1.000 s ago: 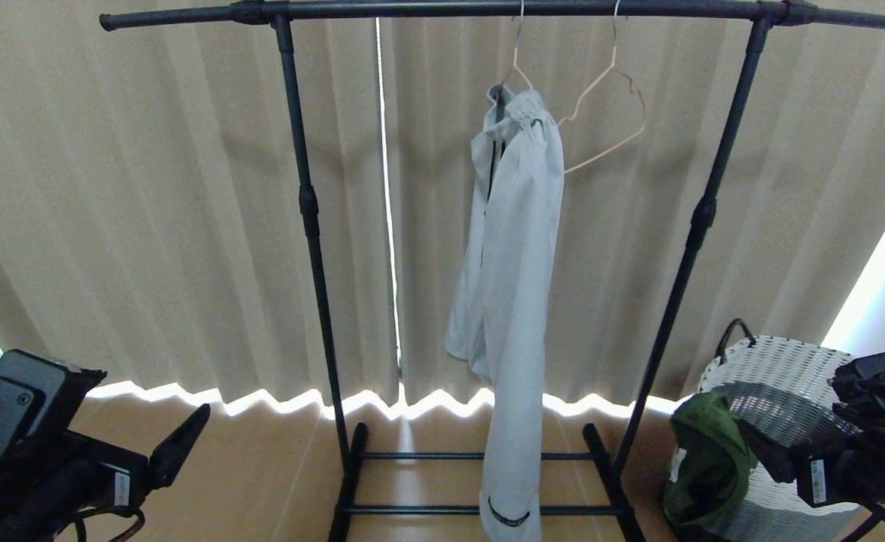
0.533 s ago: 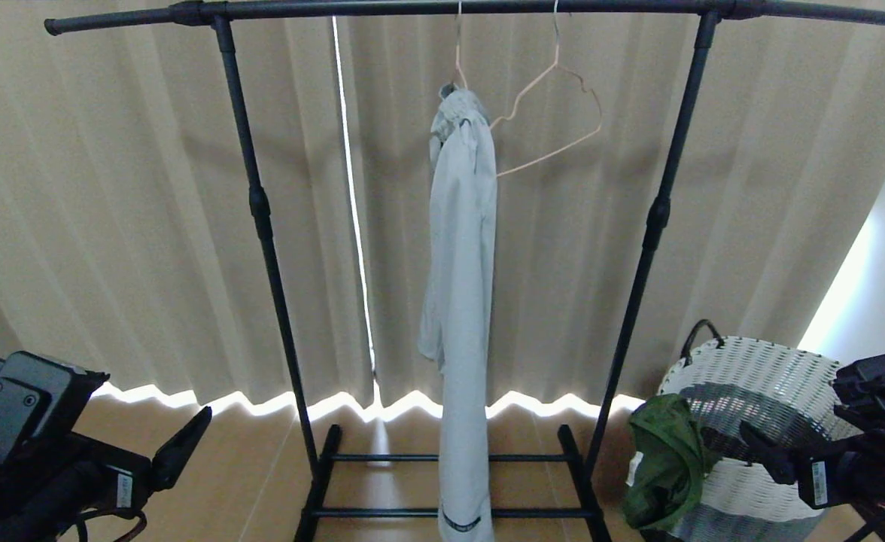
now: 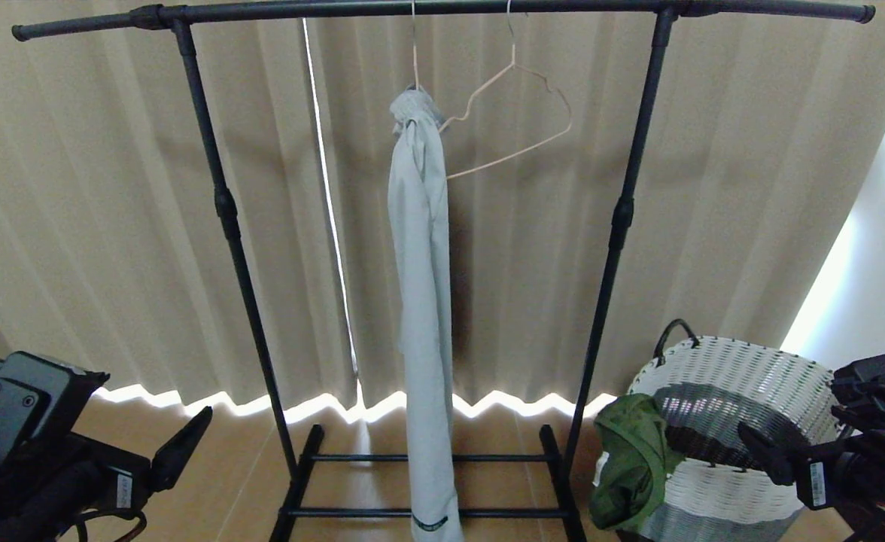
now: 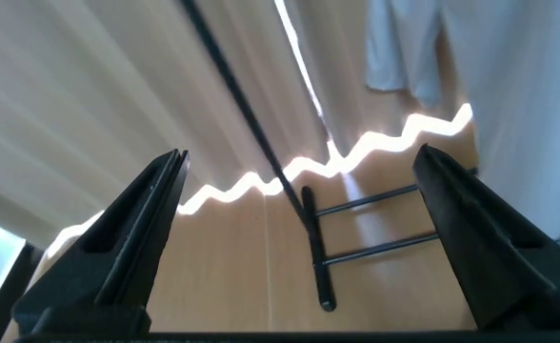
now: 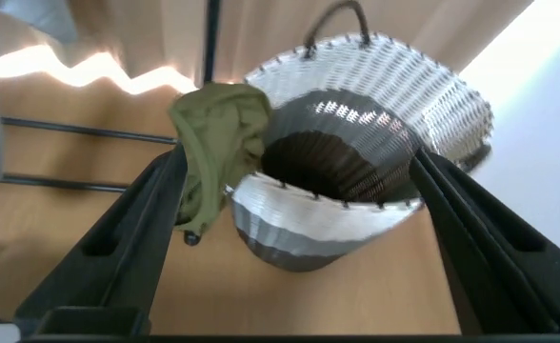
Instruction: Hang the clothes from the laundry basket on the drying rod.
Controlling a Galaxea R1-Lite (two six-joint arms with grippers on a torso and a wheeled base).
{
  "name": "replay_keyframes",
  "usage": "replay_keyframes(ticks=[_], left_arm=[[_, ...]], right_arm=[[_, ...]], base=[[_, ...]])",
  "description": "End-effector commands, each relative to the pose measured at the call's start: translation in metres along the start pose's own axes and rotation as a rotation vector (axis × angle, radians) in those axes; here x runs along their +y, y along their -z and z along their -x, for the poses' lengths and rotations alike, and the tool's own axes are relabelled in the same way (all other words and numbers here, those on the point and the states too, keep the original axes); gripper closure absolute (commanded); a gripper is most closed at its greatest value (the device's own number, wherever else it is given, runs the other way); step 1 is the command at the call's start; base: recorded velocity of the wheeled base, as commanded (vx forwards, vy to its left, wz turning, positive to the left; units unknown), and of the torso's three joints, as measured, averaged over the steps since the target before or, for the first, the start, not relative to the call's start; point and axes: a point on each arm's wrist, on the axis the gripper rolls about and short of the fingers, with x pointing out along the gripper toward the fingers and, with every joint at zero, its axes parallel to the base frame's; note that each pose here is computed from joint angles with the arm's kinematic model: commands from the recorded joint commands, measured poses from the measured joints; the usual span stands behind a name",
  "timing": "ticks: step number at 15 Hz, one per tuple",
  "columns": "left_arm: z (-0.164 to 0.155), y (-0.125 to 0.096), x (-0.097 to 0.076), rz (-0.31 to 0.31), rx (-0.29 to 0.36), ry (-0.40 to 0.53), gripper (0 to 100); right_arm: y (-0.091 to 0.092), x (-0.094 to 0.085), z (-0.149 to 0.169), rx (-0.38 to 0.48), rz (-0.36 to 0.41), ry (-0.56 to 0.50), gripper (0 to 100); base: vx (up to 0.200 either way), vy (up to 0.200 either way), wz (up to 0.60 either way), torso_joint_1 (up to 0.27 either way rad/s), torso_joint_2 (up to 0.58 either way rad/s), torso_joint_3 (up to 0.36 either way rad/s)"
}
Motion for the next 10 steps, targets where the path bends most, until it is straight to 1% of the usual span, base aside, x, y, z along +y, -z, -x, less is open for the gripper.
replay_keyframes(ticks=[1,2,7,8,9,10], left_arm=[[-0.001,0.0,0.0,0.001,0.002,0.0,0],[-0.001,0.0,-0.001,0.0,0.006,0.003,0],[-0.001,0.0,-0.001,0.001,0.005,0.004,0],[0.0,-0.001,0.0,0.002,-0.005,0.002,0],[0.0,-0.002,0.0,0.003,-0.01,0.002,0],[0.001,-0.002,0.0,0.003,-0.012,0.003,0]], right_arm=[[0.0,0.0,0.0,0.001,0.001,0.0,0],[0.0,0.0,0.0,0.001,0.001,0.0,0],[0.006,0.001,0.003,0.017,0.009,-0.009,0],[0.01,0.001,0.004,0.03,0.015,-0.009,0],[0.01,0.001,0.004,0.03,0.016,-0.006,0],[0.01,0.001,0.004,0.032,0.044,-0.002,0]], base=[[0.0,0.0,0.0,0.0,0.0,0.0],[0.0,0.0,0.0,0.0,0.0,0.0],[0.2,0.0,0.0,0.004,0.01,0.004],[0.2,0.0,0.0,-0.002,0.0,0.007],[0.2,0.0,0.0,0.002,0.0,-0.002],[0.2,0.0,0.0,0.002,0.0,0.002]])
